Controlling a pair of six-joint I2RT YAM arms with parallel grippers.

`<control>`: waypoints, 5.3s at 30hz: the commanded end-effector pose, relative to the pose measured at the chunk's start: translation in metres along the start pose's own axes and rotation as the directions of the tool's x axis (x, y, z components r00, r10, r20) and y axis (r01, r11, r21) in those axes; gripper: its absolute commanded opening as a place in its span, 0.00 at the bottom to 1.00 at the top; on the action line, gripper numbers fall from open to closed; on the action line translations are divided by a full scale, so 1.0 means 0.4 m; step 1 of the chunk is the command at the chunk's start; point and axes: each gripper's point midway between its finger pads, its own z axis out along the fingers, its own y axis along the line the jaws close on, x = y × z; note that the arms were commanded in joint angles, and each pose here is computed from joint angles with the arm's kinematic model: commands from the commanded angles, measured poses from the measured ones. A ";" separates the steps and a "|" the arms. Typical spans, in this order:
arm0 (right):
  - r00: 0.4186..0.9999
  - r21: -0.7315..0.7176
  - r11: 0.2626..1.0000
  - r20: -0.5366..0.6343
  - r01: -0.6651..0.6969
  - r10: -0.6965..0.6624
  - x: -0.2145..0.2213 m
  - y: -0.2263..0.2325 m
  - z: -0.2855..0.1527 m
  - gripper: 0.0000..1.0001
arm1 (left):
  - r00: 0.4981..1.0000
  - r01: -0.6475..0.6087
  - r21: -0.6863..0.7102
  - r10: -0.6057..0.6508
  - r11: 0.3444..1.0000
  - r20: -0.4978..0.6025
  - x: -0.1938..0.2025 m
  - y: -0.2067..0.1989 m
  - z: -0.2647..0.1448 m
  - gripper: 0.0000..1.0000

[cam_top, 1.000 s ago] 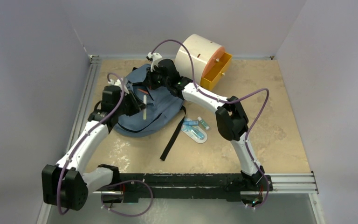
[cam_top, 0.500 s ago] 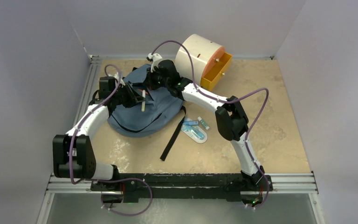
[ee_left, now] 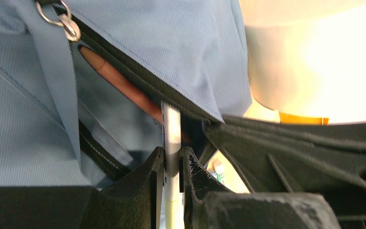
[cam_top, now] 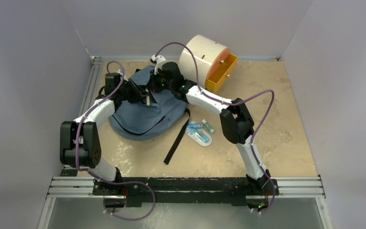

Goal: Pack the student bag
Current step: Place the stationery in the student bag, then pick up the stationery from the center of the board.

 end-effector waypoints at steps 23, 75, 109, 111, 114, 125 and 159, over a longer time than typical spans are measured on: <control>0.993 -0.131 0.991 0.115 -0.016 0.031 -0.144 0.110 -0.061 0.00 | 0.932 0.281 0.053 -0.286 0.958 0.220 -0.124 -0.046 0.153 0.08; 0.997 -0.062 0.997 0.072 0.039 -0.035 -0.170 0.051 -0.058 0.00 | 0.878 -0.465 0.243 0.480 0.851 0.001 0.485 -0.156 -0.117 0.32; 0.996 -0.065 0.995 0.028 0.081 -0.079 -0.152 0.008 -0.063 0.00 | 0.445 -0.854 0.347 0.889 0.387 0.106 0.647 -0.324 0.156 0.46; 0.996 -0.062 0.995 0.027 0.084 -0.082 -0.152 0.007 -0.063 0.00 | 0.425 -0.862 0.349 0.899 0.367 0.105 0.667 -0.325 0.163 0.46; 0.996 -0.062 0.994 0.022 0.085 -0.084 -0.147 0.003 -0.061 0.00 | 0.409 -0.868 0.351 0.906 0.351 0.105 0.689 -0.331 0.175 0.45; 0.994 -0.030 0.993 0.012 0.111 -0.111 -0.145 -0.024 -0.060 0.00 | 0.553 -0.811 0.205 0.832 0.548 -0.036 0.691 -0.329 0.236 0.41; 0.985 0.051 0.985 0.035 0.165 -0.167 -0.191 -0.064 -0.071 0.00 | 0.804 -0.594 -0.155 0.578 0.789 -0.141 0.723 -0.302 0.308 0.48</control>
